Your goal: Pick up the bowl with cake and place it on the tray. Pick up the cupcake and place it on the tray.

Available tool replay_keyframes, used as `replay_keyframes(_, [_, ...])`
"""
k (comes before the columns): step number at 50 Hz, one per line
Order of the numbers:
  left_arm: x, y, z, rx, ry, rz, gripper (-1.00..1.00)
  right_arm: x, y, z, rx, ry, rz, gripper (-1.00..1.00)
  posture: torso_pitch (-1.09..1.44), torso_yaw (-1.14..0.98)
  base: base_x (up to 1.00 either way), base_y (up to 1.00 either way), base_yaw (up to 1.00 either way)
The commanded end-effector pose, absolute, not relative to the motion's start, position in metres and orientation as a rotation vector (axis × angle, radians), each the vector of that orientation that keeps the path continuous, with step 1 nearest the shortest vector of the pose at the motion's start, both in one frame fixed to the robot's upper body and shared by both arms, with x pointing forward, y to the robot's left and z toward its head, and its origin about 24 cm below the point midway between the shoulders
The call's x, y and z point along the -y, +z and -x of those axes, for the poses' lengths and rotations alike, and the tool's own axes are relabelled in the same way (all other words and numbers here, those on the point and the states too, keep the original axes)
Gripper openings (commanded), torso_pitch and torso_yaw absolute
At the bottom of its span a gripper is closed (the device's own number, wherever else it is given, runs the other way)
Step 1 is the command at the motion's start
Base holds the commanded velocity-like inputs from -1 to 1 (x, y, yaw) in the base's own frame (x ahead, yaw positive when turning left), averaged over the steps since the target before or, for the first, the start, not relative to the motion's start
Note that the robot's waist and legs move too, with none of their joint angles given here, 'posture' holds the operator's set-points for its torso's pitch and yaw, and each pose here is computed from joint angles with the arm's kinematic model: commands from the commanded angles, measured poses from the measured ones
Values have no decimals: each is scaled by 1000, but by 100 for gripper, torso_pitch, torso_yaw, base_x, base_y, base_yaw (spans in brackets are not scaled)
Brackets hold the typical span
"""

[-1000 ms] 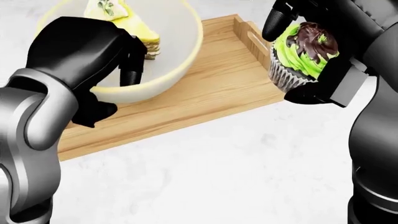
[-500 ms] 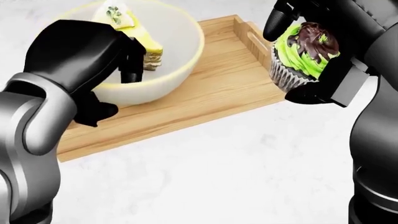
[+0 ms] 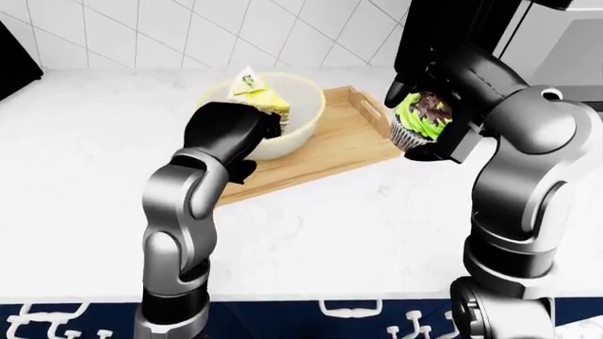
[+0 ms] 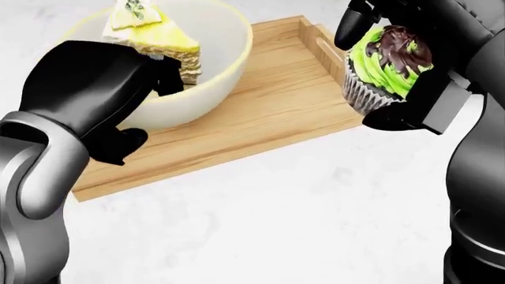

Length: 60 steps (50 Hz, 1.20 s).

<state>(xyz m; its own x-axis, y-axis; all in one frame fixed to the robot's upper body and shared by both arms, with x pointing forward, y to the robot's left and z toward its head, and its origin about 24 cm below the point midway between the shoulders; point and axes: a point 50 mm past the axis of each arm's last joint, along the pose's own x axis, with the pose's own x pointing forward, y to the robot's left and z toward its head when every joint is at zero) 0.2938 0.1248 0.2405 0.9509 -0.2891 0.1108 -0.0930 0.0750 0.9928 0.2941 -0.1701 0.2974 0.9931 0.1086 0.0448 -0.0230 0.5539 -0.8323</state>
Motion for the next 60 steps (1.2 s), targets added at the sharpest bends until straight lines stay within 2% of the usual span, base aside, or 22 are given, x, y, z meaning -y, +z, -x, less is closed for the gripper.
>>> replay_keyframes(1, [-128,251,-288,357,-97,-1494,-6,171,313,-287,173,25,995,-100,0,0,0,0,0])
replay_keyframes(4, [-131,250,-285,352,-91,-1490,-2,170,313,-287,172,25,994,-100,0,0,0,0,0])
replay_keyframes(6, [-132,249,-283,350,-90,-1488,11,170,313,-286,172,26,994,-100,0,0,0,0,0])
replay_keyframes(15, [-133,258,-276,364,-80,-1470,7,170,313,-286,174,27,991,-100,0,0,0,0,0])
replay_keyframes(29, [-146,286,-247,426,2,-1368,16,154,313,-301,189,44,961,-100,0,0,0,0,0])
replay_keyframes(32, [-147,295,-241,456,25,-1333,28,152,316,-305,193,40,959,-100,0,0,0,0,0])
replay_keyframes(34, [-148,299,-239,469,37,-1317,46,151,315,-307,193,36,956,-100,0,0,0,0,0])
replay_keyframes(36, [-148,301,-237,474,43,-1310,80,151,315,-311,192,28,954,-100,0,0,0,0,0])
replay_keyframes(40, [-149,305,-234,481,50,-1304,100,147,319,-317,199,18,951,-100,0,0,0,0,0])
replay_keyframes(51, [-145,302,-227,478,17,-1276,100,127,308,-336,214,-2,1005,-100,0,0,0,0,0])
replay_keyframes(60, [-147,296,-225,468,0,-1283,100,124,306,-350,218,-73,1038,-100,0,0,0,0,0])
